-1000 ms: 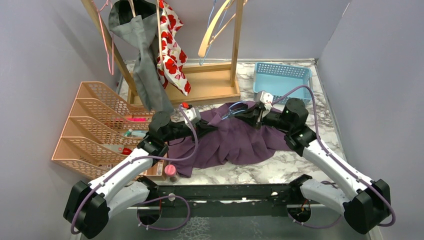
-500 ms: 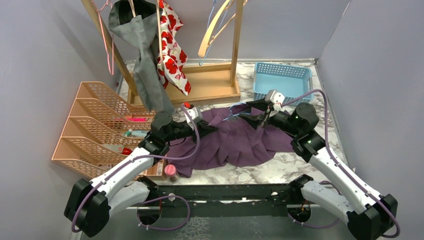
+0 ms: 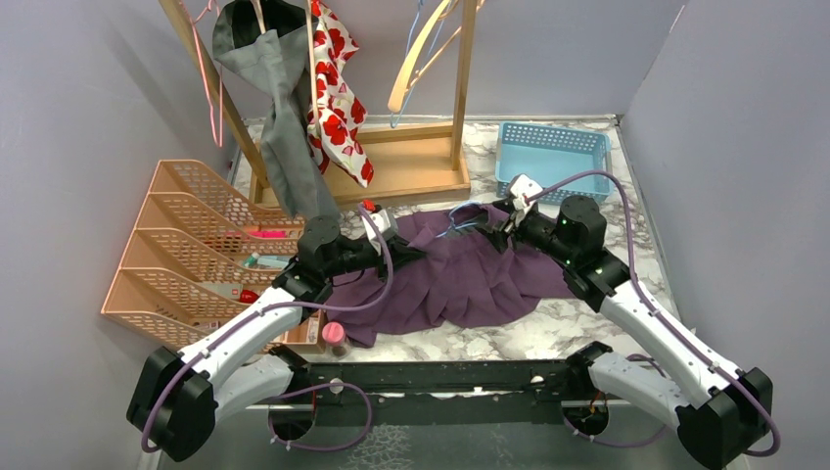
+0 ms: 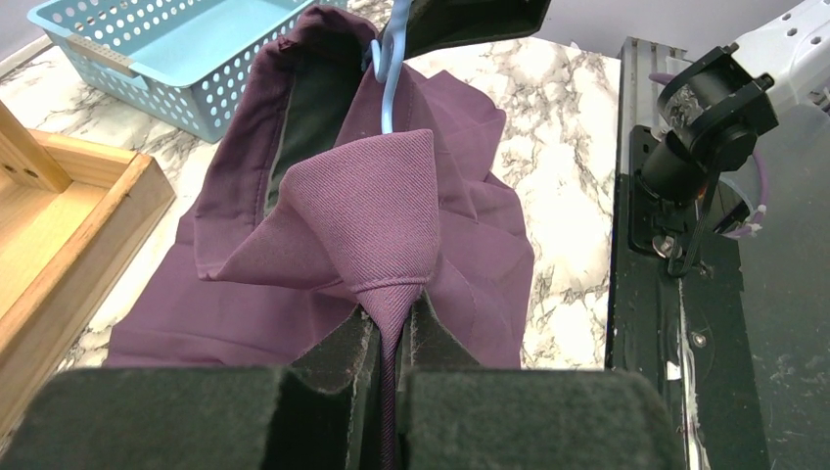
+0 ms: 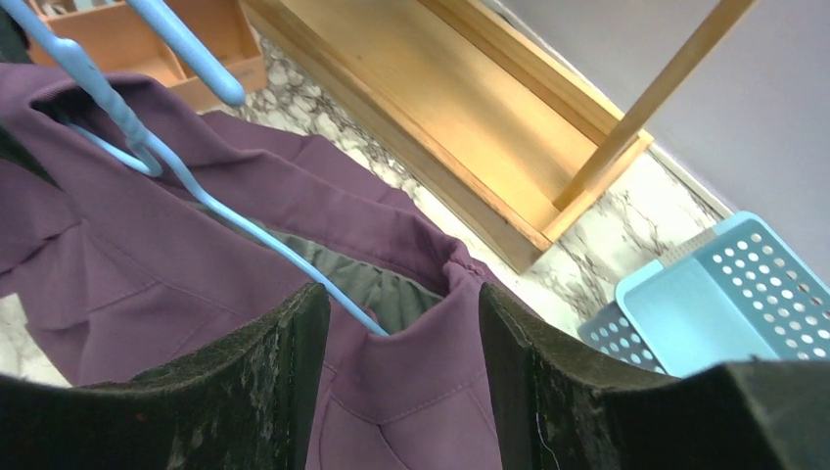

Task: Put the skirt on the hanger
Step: Hang the skirt on the hanger.

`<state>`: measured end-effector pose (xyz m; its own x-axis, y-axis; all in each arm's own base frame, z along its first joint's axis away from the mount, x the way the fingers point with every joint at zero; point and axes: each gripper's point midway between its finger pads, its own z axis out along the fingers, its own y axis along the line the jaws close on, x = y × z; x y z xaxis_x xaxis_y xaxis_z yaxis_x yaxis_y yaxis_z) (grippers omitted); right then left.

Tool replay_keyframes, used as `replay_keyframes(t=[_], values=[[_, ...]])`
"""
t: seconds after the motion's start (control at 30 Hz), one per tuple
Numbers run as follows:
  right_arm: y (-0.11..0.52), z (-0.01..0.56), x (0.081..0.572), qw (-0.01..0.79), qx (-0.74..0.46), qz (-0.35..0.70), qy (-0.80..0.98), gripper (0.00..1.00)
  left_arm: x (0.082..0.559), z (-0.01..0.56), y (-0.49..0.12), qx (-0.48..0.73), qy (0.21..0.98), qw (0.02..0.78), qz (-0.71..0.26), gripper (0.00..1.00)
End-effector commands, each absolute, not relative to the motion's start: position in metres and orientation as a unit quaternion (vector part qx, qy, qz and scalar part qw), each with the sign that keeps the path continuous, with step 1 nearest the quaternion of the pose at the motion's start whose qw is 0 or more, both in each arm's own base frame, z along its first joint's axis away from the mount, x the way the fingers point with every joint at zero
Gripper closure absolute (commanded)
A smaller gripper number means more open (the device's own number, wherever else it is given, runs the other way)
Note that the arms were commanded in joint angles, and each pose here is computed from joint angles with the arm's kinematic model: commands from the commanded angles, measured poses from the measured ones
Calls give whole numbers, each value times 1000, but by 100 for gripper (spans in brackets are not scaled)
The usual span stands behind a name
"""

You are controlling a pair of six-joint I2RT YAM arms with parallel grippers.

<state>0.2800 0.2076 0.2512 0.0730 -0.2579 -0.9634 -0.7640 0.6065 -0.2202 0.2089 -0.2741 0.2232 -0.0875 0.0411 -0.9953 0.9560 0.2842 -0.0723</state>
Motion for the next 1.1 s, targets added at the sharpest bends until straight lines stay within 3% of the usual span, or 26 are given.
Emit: replay_keyframes(t=[0.0,0.13,0.33,0.57,0.63,0.73,0.83,1.0,1.07], values=[[192,250,293,611,-390,148,673,37,214,252,-277,422,565,564,-429,100],[192,254,289,615,-394,151,666,36,217,251,-277,419,572,562,-426,100],[204,234,288,559,-463,159,669,36,219,250,-280,424,571,558,-426,100],[221,218,287,542,-486,208,654,41,220,252,-281,425,572,554,-430,100],[224,217,284,542,-491,223,645,46,220,252,-281,425,572,555,-430,100],[228,215,282,545,-490,237,637,63,220,253,-281,424,571,555,-431,100],[227,211,285,554,-487,233,634,96,220,253,-281,423,572,554,-432,100],[214,228,304,612,-446,181,627,99,223,250,-278,413,586,553,-425,100],[204,239,314,639,-428,144,623,99,228,245,-272,401,607,549,-411,94]])
